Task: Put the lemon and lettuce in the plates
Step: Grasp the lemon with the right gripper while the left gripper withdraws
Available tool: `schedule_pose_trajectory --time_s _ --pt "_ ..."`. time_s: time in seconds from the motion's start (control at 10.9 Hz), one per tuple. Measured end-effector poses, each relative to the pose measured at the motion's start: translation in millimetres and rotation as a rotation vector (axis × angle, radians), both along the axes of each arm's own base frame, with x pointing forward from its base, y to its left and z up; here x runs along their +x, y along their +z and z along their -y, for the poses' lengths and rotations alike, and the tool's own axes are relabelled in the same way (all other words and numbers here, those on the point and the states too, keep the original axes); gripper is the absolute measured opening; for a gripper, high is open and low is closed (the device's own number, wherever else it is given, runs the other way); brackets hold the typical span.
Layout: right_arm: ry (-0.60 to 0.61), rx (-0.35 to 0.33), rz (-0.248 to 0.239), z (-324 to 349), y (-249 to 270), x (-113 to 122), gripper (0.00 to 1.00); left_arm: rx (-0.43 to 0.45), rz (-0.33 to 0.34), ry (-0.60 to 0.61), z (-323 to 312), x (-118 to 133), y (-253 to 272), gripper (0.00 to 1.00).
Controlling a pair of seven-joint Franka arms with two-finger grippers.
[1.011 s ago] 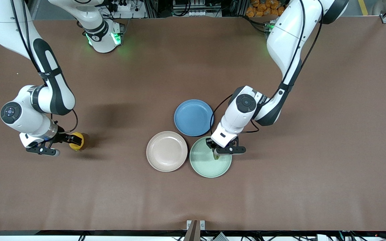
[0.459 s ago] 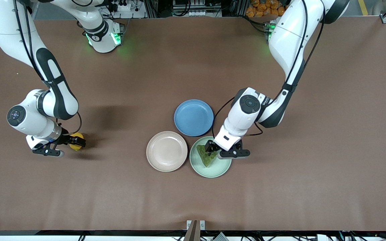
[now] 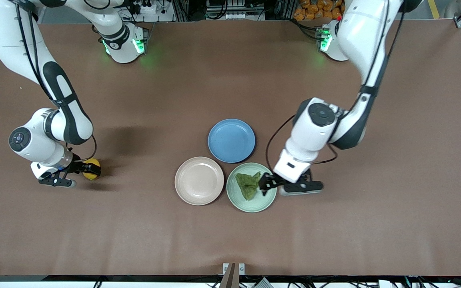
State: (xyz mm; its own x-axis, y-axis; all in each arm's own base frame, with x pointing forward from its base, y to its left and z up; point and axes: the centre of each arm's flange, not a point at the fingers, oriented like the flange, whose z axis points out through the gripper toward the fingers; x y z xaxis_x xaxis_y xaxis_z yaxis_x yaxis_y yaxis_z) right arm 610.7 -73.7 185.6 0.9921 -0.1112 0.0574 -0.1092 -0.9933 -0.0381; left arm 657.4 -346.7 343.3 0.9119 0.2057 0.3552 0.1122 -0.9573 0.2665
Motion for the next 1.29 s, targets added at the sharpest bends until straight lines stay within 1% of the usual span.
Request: schedule_pose_trajectory --time_s 0.09,0.18,0.37,0.46,0.64,0.92,1.01,1.1,1.29 --pt "0.001 -0.001 0.001 0.1 -1.6 -0.1 1.00 0.035 -0.027 0.022 -17.7 2.5 22.1 1.00" --pt "0.002 -0.001 0.001 0.0 -2.5 -0.2 1.00 0.093 -0.056 0.030 -35.9 2.2 43.8 1.00" --pt "0.003 -0.003 0.007 -0.4 -4.6 -0.4 1.00 0.225 -0.130 -0.028 -76.1 -5.0 86.6 1.00" --pt "0.004 -0.008 0.020 -0.7 -8.0 -1.5 1.00 0.272 -0.166 -0.067 -100.9 -8.8 109.1 1.00" --pt "0.009 -0.012 0.029 -4.3 -16.4 -5.5 1.00 0.326 -0.211 -0.124 -153.3 -15.9 151.0 1.00" --pt "0.014 -0.009 0.032 -7.9 -17.4 -5.2 1.00 0.350 -0.266 -0.127 -205.3 -34.3 196.1 1.00" --pt "0.014 -0.009 0.032 -8.2 -17.4 -5.2 0.95 0.349 -0.280 -0.114 -214.4 -42.0 208.8 1.00" --pt "0.015 -0.009 0.032 -8.6 -17.4 -5.2 0.93 0.347 -0.290 -0.103 -222.3 -50.2 219.9 1.00" --pt "0.029 -0.012 0.038 -7.1 -15.7 -4.5 0.68 0.330 -0.291 -0.078 -240.1 -68.3 238.9 1.00"
